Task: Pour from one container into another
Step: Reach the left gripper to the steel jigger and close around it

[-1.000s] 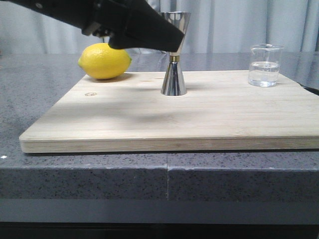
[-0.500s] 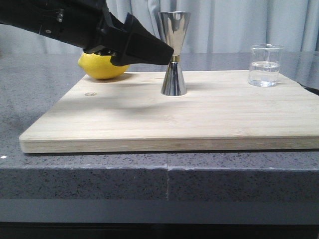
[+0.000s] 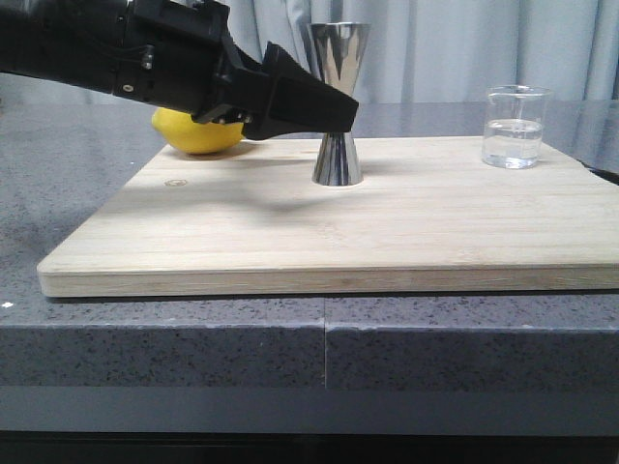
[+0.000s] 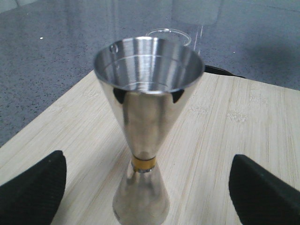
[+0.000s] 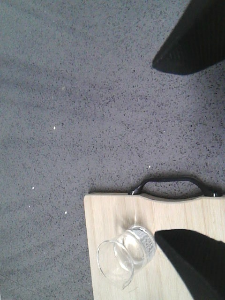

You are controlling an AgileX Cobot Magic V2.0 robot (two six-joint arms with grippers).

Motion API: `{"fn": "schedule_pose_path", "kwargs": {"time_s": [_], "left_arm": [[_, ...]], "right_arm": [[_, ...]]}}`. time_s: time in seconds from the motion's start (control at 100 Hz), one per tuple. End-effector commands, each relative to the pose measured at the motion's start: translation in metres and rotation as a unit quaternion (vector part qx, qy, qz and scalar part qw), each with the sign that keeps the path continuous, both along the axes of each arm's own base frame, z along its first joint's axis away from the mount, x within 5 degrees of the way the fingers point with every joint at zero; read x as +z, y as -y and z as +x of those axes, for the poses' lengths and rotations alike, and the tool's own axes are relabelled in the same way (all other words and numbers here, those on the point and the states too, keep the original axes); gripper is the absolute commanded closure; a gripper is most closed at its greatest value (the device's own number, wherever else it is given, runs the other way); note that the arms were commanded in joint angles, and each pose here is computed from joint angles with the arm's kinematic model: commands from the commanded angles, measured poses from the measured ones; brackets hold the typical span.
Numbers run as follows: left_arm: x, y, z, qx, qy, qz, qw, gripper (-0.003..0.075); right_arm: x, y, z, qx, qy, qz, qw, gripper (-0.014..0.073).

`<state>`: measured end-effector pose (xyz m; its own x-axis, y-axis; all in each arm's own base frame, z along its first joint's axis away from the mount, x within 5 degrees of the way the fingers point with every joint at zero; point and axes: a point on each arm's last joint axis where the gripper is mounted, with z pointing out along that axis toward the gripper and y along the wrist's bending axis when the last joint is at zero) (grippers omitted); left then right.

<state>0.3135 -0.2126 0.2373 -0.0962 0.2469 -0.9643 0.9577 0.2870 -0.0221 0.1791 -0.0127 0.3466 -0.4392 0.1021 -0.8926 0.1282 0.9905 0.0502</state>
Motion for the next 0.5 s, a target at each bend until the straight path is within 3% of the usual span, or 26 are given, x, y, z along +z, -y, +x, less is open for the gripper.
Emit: {"fn": "schedule_pose_path", "kwargs": {"time_s": [0.0, 0.49], "left_arm": [[0.029, 0.003, 0.000, -0.010, 0.021, -0.064, 0.998, 0.0070], [0.035, 0.028, 0.005, -0.039, 0.037, -0.074, 0.996, 0.0070]], "right_arm": [[0.019, 0.000, 0.002, 0.007, 0.059, -0.017, 0.998, -0.0013], [0.021, 0.000, 0.003, 0.008, 0.070, -0.017, 0.997, -0.0013]]}}
